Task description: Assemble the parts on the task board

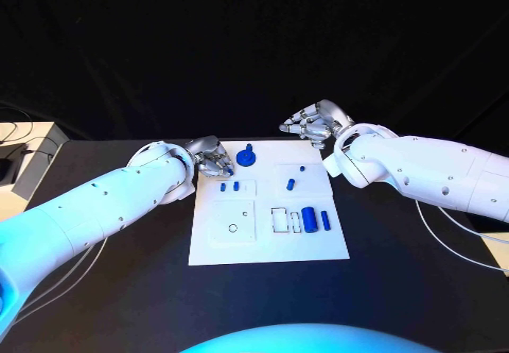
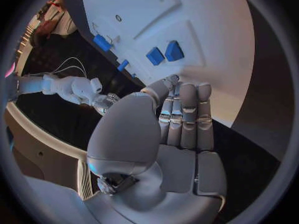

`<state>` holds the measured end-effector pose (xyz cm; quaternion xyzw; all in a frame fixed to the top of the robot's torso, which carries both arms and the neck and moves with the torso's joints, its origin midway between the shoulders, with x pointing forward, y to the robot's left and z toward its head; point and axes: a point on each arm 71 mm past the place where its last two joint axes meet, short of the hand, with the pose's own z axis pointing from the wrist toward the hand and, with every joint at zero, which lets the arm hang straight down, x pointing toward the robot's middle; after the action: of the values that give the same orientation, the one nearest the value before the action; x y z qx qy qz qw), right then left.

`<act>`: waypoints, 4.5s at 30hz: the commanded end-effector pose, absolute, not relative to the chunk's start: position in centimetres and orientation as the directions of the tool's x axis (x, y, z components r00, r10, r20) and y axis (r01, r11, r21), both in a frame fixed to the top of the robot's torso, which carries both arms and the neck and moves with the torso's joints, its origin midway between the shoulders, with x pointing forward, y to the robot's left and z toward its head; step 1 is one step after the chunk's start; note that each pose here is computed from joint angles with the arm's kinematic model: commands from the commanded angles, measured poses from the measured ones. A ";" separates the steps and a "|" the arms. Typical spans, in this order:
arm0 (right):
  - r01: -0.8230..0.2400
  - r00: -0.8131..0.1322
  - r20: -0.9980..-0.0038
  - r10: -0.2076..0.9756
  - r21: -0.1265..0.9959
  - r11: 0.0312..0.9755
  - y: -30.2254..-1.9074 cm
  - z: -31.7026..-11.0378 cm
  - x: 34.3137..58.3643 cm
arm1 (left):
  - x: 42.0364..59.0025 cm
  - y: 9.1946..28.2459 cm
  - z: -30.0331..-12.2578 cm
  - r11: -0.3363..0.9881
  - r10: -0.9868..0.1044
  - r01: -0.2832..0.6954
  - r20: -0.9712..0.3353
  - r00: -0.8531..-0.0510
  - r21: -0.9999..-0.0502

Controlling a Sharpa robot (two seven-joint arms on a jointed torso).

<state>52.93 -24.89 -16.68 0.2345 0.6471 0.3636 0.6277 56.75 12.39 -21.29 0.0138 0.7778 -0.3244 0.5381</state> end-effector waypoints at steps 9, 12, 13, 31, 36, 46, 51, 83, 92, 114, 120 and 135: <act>-0.164 -0.112 -0.647 0.755 0.761 0.628 -24.8 -16.6 52.9 | 56.7 11.7 -21.7 0.795 -0.298 0.373 -0.844 -0.447 -0.479; -0.164 -0.112 -0.647 0.754 0.761 0.628 -24.8 -16.6 52.9 | 56.7 11.6 -21.8 0.798 -0.293 0.370 -0.843 -0.451 -0.475; -0.164 -0.112 -0.647 0.754 0.761 0.628 -24.8 -16.6 52.9 | 56.7 11.6 -21.9 0.799 -0.292 0.369 -0.843 -0.452 -0.475; -0.162 -0.110 -0.648 0.754 0.760 0.629 -24.9 -16.6 52.9 | 56.5 11.6 -22.4 0.815 -0.257 0.360 -0.840 -0.479 -0.454; -0.162 -0.107 -0.648 0.754 0.760 0.630 -25.0 -16.6 52.9 | 56.5 11.6 -22.3 0.816 -0.257 0.362 -0.844 -0.470 -0.450; -0.161 -0.106 -0.648 0.754 0.760 0.630 -25.1 -16.6 52.9 | 56.5 11.8 -22.1 0.817 -0.269 0.363 -0.853 -0.448 -0.448; -0.161 -0.106 -0.648 0.754 0.760 0.630 -25.1 -16.6 52.9 | 56.5 11.8 -22.0 0.817 -0.274 0.363 -0.856 -0.439 -0.448; -0.258 -0.124 -0.745 0.655 0.662 0.704 -27.1 -16.5 52.9 | 57.5 18.5 -19.4 0.659 -0.657 0.183 -0.676 -0.333 -0.730; -0.367 -0.123 -0.910 0.396 0.412 0.834 -28.2 -17.4 52.3 | 56.0 21.2 -18.6 0.181 -0.911 -0.076 -0.138 -0.389 -0.981; -0.380 -0.110 -0.987 0.116 0.149 0.913 -28.0 -21.0 51.1 | 51.0 23.3 -19.3 -0.097 -0.902 -0.036 0.103 -0.420 -0.995; -0.377 -0.110 -0.988 0.112 0.146 0.915 -27.6 -21.6 51.1 | 50.6 23.0 -19.2 -0.081 -0.891 -0.022 0.082 -0.447 -0.997; -0.352 -0.101 -0.990 0.095 0.125 0.928 -26.9 -22.4 51.6 | 50.1 22.5 -19.0 -0.096 -0.879 -0.020 0.094 -0.467 -0.995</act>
<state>51.54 -26.89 -22.33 -0.0836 0.7214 0.1804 0.6634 50.22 22.71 -19.28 -0.3959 0.5845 -0.6186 0.3450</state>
